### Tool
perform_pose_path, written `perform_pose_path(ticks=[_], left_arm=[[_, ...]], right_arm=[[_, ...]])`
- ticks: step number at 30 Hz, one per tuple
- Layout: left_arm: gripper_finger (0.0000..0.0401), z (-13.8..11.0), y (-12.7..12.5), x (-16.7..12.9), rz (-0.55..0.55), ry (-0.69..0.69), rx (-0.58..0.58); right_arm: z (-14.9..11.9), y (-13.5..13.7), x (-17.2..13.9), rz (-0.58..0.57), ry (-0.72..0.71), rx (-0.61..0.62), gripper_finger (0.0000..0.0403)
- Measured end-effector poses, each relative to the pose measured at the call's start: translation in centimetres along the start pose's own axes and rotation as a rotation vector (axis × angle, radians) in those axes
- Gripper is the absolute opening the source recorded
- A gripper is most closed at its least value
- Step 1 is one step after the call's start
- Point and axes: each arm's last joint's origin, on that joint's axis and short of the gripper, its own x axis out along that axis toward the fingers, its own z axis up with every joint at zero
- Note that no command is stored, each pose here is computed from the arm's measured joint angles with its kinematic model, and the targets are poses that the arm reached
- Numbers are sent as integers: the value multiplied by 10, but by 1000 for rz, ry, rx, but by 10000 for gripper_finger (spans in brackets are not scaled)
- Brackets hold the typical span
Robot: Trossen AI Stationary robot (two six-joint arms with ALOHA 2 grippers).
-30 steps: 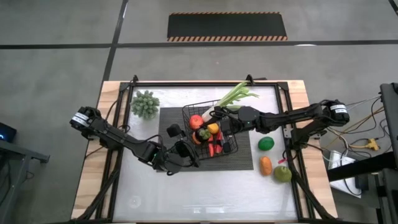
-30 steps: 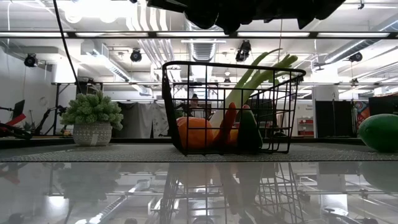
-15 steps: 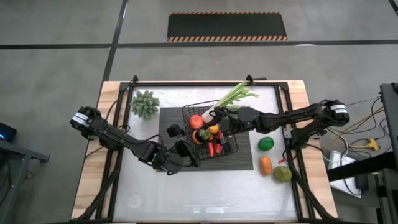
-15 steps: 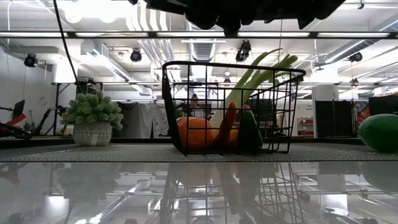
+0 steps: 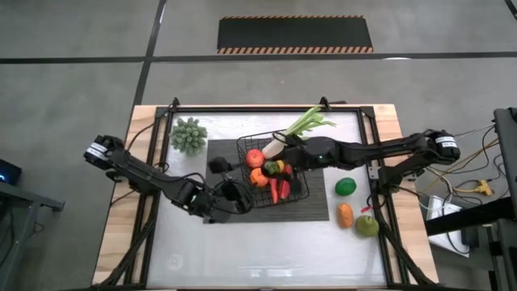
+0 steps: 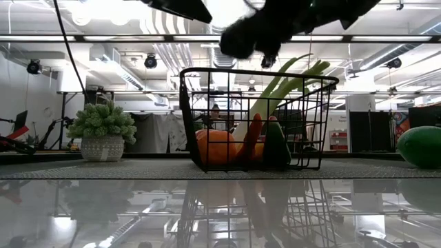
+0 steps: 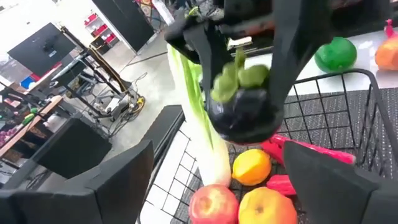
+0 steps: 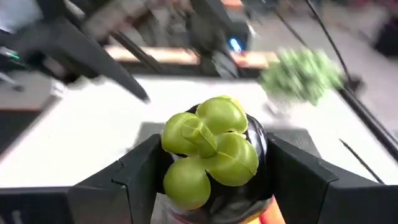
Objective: Build produce basket
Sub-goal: Put the mangosteen into the wire basket, then put the lime into the wire basket
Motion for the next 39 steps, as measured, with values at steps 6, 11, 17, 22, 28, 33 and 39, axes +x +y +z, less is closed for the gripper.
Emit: perform_pose_path(ticks=[6, 11, 17, 22, 28, 33, 39], left_arm=[[336, -9, 13, -8, 5, -14, -23], [336, -17, 17, -9, 45, -49, -62], [336, -19, 18, -9, 63, -51, -60], [336, -23, 18, -9, 64, -46, -51], [336, -28, 18, -9, 67, -42, -49], [336, -28, 18, -9, 68, -43, -52], [336, -31, 17, -9, 36, -38, -42]], right_arm=[[-12, -2, 15, -6, 219, 97, 236], [-23, -4, 38, -14, 283, 224, 238], [-32, -1, 63, 93, 338, 308, 242], [-37, 1, 77, 111, 383, 326, 272], [-34, 3, 86, 117, 425, 315, 326], [-30, 3, 85, 115, 428, 316, 343], [-11, 4, 66, 123, 397, 284, 332]])
